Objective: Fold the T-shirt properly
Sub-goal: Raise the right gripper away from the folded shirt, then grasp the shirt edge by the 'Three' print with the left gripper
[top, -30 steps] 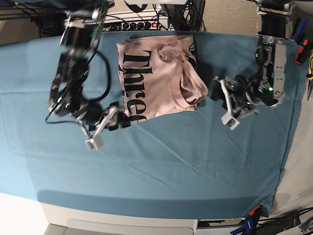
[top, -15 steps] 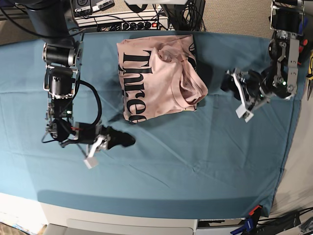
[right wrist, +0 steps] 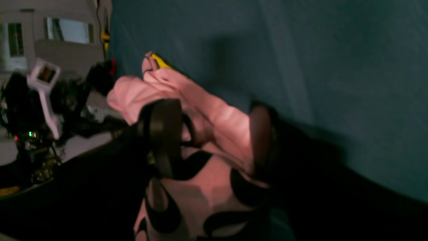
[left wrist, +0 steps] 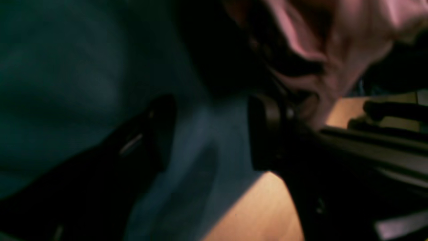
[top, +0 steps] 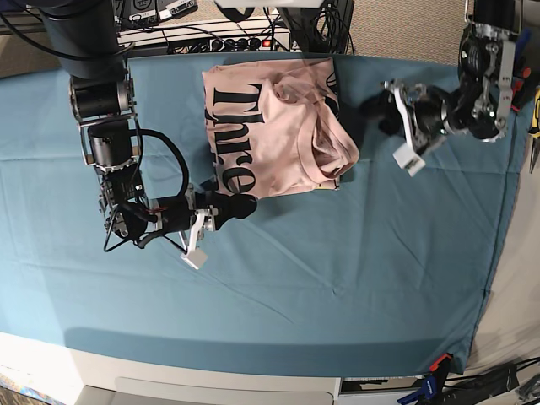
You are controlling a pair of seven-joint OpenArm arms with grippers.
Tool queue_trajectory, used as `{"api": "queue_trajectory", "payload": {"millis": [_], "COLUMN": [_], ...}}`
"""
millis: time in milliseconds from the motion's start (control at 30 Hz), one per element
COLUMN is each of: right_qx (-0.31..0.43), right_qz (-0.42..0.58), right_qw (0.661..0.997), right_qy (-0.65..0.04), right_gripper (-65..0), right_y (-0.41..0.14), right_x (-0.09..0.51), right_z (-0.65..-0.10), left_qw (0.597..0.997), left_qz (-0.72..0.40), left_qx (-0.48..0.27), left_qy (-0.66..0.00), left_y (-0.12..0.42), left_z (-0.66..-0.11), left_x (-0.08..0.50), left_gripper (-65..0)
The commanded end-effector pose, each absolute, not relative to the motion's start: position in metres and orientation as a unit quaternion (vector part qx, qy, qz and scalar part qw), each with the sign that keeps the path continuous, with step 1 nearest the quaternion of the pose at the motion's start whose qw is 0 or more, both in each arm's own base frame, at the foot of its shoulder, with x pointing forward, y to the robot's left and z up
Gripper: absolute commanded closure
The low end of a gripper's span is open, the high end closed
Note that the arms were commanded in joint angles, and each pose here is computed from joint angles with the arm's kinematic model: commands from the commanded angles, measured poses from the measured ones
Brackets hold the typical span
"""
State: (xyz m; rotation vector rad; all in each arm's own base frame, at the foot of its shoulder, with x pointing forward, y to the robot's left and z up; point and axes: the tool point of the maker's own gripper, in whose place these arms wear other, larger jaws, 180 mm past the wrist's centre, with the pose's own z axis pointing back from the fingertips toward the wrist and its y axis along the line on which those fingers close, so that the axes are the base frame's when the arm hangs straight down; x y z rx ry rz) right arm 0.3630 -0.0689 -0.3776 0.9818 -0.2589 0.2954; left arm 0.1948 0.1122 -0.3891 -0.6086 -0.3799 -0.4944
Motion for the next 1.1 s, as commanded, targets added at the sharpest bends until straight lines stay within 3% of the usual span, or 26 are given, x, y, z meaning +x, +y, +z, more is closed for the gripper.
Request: {"api": "queue_trajectory", "payload": {"millis": [0, 400, 600, 800, 1067], "right_qx": [0.462, 0.449, 0.452, 0.453, 0.453], "right_qz": [0.151, 0.141, 0.136, 0.134, 0.134], "right_qw": [0.861, 0.871, 0.872, 0.872, 0.873], "right_qy": [-0.148, -0.142, -0.129, -0.124, -0.124], "right_gripper": [-32.6, -31.7, -21.8, -7.6, -7.4], "right_y": [-0.077, -0.096, -0.095, -0.095, -0.095], "right_x": [0.378, 0.371, 0.358, 0.355, 0.354], "right_z": [-0.361, -0.37, -0.382, -0.385, -0.385], "left_qw": [0.91, 0.903, 0.894, 0.895, 0.89], "left_qz": [-0.248, -0.221, -0.199, -0.182, -0.179], "left_qx": [-0.28, -0.301, -0.33, -0.334, -0.351], "left_qy": [-0.176, -0.21, -0.226, -0.232, -0.228], "left_y": [0.119, 0.102, 0.079, 0.072, 0.044], "left_z": [-0.387, -0.373, -0.37, -0.371, -0.375], "left_x": [0.189, 0.173, 0.175, 0.178, 0.173], "left_gripper": [-35.9, -35.9, -35.9, -35.9, -35.9]}}
